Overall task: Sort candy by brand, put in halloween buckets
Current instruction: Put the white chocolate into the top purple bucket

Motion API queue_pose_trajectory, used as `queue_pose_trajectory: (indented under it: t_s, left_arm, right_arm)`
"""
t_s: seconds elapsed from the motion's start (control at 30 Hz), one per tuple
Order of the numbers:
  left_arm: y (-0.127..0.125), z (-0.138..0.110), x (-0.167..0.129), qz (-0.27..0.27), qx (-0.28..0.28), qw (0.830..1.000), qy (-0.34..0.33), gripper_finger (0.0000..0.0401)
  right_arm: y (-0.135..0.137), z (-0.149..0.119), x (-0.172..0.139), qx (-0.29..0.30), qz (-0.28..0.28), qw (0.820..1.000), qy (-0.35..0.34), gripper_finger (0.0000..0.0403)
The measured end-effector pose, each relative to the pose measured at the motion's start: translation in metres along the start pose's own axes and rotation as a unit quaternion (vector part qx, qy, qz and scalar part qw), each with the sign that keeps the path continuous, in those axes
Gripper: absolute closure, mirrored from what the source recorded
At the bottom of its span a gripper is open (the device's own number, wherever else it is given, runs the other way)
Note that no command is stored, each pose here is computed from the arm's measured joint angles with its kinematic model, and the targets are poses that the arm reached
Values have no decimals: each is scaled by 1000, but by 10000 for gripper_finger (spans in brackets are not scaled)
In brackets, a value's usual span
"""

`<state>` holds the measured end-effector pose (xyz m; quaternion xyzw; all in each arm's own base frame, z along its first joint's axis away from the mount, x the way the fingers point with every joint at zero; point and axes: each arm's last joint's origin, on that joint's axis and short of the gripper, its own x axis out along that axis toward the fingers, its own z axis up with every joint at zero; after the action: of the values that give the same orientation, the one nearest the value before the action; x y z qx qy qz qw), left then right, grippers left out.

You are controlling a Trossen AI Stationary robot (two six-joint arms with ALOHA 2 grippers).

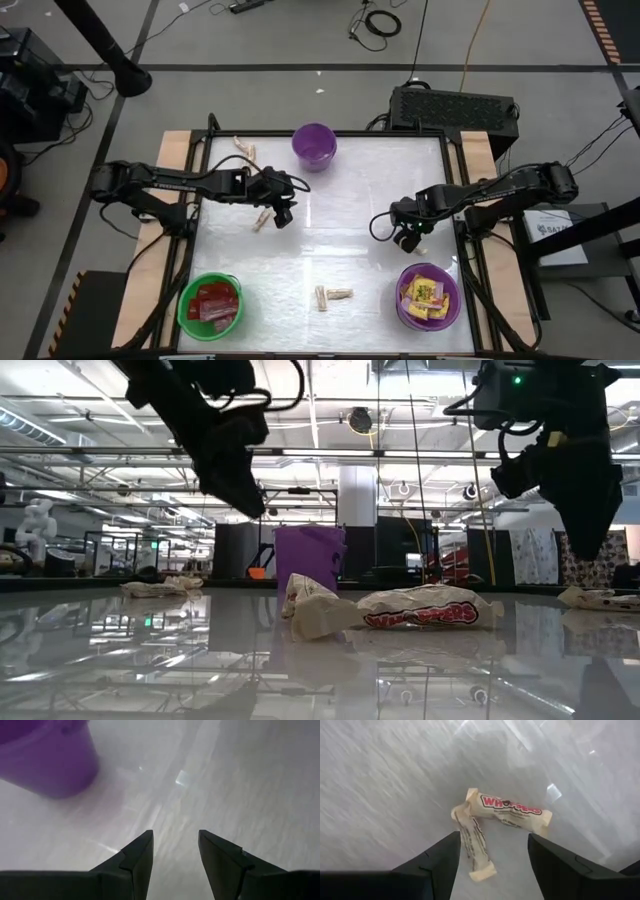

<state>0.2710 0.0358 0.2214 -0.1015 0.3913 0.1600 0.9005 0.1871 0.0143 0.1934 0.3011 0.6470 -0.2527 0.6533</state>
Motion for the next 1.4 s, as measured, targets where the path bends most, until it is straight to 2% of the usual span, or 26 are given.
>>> queue_pose_trajectory:
  t_s: [0.1, 0.17, 0.3, 0.37, 0.47, 0.5, 0.73, 0.87, 0.97, 1.23, 1.4]
  left_arm:
    - [-1, -3, 9, -8, 1, 1000, 19, 237]
    - [-2, -5, 14, -9, -7, 1000, 29, 237]
    - [-3, -6, 17, -12, -45, 998, 36, 237]
    - [-4, -7, 17, -17, -49, 998, 38, 237]
    - [-7, -7, 17, -21, -47, 998, 35, 237]
    - [-7, -7, 17, -22, -46, 998, 35, 237]
    - [-13, -7, 16, -30, -41, 998, 31, 237]
    - [-15, -7, 16, -34, -45, 998, 27, 237]
    - [-17, -7, 16, -36, -43, 998, 28, 237]
    - [-24, -9, 14, -44, -34, 998, 29, 237]
    - [-25, -9, 14, -46, -33, 998, 28, 237]
  right_arm:
    - [0, 1, 0, 14, 1, 1000, -4, 179]
    - [1, 1, 0, -2, 2, 1000, -9, 179]
    - [6, 1, 0, -129, -11, 990, -50, 179]
    - [8, 1, 0, -203, -36, 975, -76, 179]
    - [10, 4, -1, -308, -58, 944, -102, 179]
    - [10, 5, 0, -322, -57, 939, -104, 179]
    - [11, 9, 16, -325, -76, 940, -70, 179]
    - [15, 7, 26, -333, -58, 941, -14, 179]
    - [14, 3, 34, -342, -76, 936, 16, 179]
    - [15, 5, 54, -345, -103, 931, 60, 179]
    - [20, 8, 63, -347, -88, 931, 70, 179]
